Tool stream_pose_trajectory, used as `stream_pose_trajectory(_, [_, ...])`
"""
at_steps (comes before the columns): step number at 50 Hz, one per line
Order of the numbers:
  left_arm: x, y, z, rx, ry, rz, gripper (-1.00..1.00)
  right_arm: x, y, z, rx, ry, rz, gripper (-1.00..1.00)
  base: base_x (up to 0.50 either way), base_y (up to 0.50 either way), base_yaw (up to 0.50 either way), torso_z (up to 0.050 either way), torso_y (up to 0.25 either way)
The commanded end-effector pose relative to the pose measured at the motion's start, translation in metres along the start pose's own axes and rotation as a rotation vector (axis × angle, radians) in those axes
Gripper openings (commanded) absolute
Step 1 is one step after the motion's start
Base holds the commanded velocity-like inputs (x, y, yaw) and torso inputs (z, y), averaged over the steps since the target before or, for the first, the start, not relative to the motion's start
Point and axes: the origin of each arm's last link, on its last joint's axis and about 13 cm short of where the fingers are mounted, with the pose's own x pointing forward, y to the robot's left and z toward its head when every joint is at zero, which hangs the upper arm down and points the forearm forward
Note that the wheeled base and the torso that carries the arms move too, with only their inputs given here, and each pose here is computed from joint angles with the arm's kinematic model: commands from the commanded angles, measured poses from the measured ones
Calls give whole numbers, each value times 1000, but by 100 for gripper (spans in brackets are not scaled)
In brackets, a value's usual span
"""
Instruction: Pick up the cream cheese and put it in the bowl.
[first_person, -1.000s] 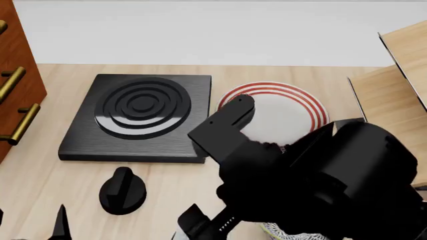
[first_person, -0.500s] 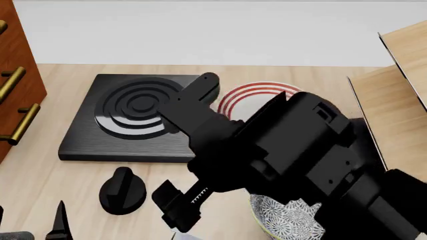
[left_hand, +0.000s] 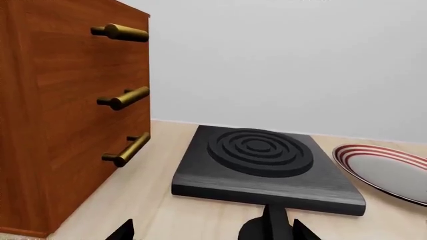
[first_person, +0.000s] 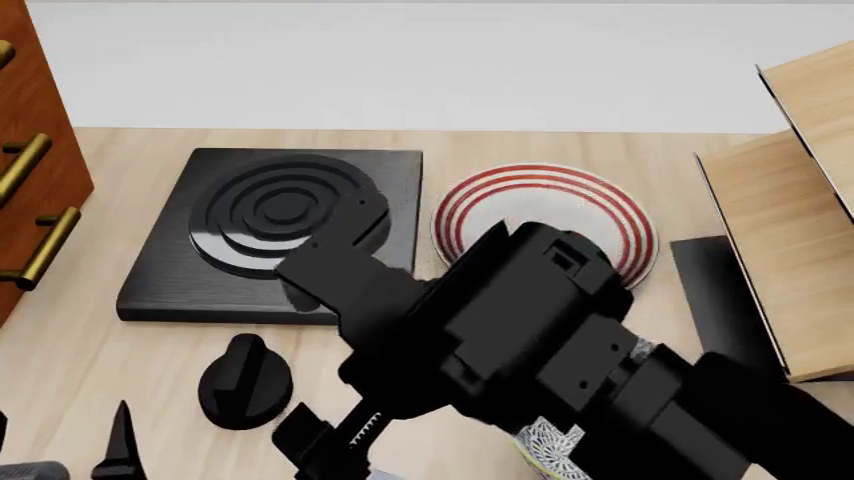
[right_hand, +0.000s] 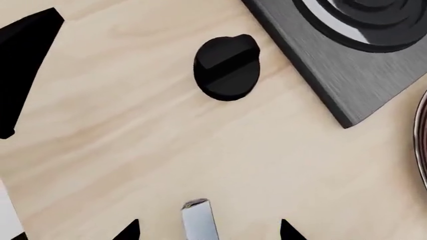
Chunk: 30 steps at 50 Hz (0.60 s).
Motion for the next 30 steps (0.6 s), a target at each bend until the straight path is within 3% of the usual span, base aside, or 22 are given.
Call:
stream_pose_trajectory(1, [-2,1,1,-4,-5,3,100,10,2,-4,17,42,28,100,0,0,0,0,0])
stream_pose_trajectory(12, [-4,0,2,-11,-11,0,100,25,6,-10,22,121,55,100,0,0,0,0,0])
stream_pose_trajectory(30, [-2,2,0,-21,-6,0,100,36,-8,-19,60,175,16,100,0,0,0,0,0])
